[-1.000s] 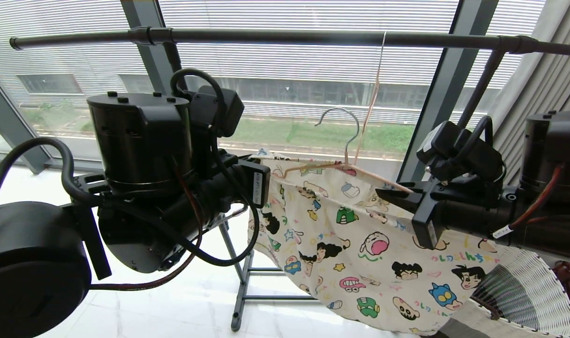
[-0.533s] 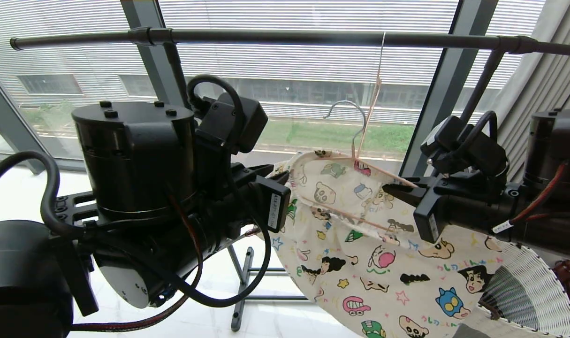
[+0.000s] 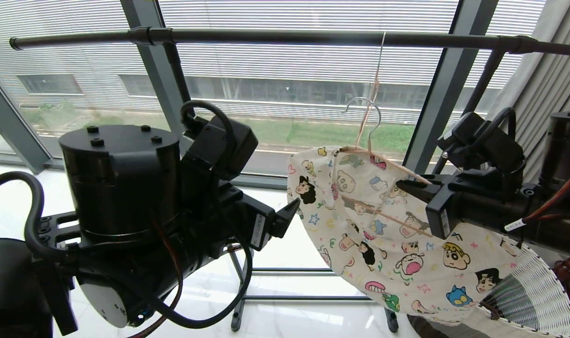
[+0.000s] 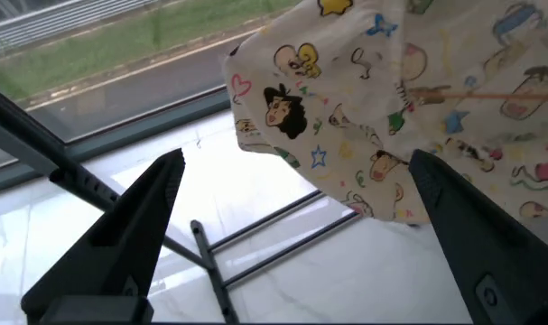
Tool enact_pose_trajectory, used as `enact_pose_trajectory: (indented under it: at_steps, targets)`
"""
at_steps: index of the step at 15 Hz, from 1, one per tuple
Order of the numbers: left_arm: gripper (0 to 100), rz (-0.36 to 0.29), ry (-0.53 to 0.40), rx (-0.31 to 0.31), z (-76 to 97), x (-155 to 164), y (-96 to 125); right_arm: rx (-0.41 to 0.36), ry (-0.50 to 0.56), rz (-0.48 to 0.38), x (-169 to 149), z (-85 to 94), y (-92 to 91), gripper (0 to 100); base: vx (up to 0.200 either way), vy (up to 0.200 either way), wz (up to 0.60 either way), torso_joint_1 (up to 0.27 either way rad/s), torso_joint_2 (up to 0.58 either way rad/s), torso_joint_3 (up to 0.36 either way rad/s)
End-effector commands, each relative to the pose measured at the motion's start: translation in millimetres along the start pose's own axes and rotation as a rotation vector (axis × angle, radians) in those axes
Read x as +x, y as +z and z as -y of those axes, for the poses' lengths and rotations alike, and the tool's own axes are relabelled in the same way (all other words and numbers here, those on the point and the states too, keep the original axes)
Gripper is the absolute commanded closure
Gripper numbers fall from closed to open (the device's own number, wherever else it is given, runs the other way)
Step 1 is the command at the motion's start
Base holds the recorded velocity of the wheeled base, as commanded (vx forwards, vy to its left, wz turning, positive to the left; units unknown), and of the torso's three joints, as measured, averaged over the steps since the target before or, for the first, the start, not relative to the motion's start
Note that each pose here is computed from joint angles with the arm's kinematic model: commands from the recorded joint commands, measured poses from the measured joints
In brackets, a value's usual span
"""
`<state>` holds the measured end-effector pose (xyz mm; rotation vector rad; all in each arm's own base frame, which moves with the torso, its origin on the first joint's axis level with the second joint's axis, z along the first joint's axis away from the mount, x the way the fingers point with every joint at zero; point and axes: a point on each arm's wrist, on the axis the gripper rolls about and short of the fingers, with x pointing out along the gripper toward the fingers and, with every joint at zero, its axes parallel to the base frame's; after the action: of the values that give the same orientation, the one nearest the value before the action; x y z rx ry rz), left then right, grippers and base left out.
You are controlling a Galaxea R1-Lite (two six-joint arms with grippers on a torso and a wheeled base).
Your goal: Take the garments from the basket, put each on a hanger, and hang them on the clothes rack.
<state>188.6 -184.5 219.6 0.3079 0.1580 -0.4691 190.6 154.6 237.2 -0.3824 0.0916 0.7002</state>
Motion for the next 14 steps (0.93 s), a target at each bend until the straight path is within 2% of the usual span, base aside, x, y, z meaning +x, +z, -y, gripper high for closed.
enact_pose_trajectory:
  at_steps: [1,4,6,9,12,14]
  targets:
    - [0,-0.028,0.033,0.026,-11.8,-9,-12,0.01,-0.044,-0.013,-18,8.3,-9.1,100,0.0,0.0,0.0,0.0,0.0,0.0]
    - [0,-0.053,0.077,0.02,-23.2,-8,-19,0.057,-0.162,-0.087,-54,23.7,-42.6,100,0.0,0.0,0.0,0.0,0.0,0.0]
    - [0,-0.068,0.096,0.022,-27.6,-6,-22,0.084,-0.227,-0.092,-67,31.0,-48.7,100,0.0,0.0,0.0,0.0,0.0,0.0]
    - [0,-0.104,0.103,0.036,-28.8,-7,-32,0.132,-0.378,-0.09,-83,53.3,-50.6,100,0.0,0.0,0.0,0.0,0.0,0.0]
    - [0,-0.125,0.1,0.078,-28.8,-14,-41,0.173,-0.487,-0.038,-89,75.9,-34.7,100,0.0,0.0,0.0,0.0,0.0,0.0]
    - [0,-0.134,0.096,0.109,-28.5,-15,-43,0.182,-0.491,-0.069,-95,74.2,-36.7,100,0.0,0.0,0.0,0.0,0.0,0.0]
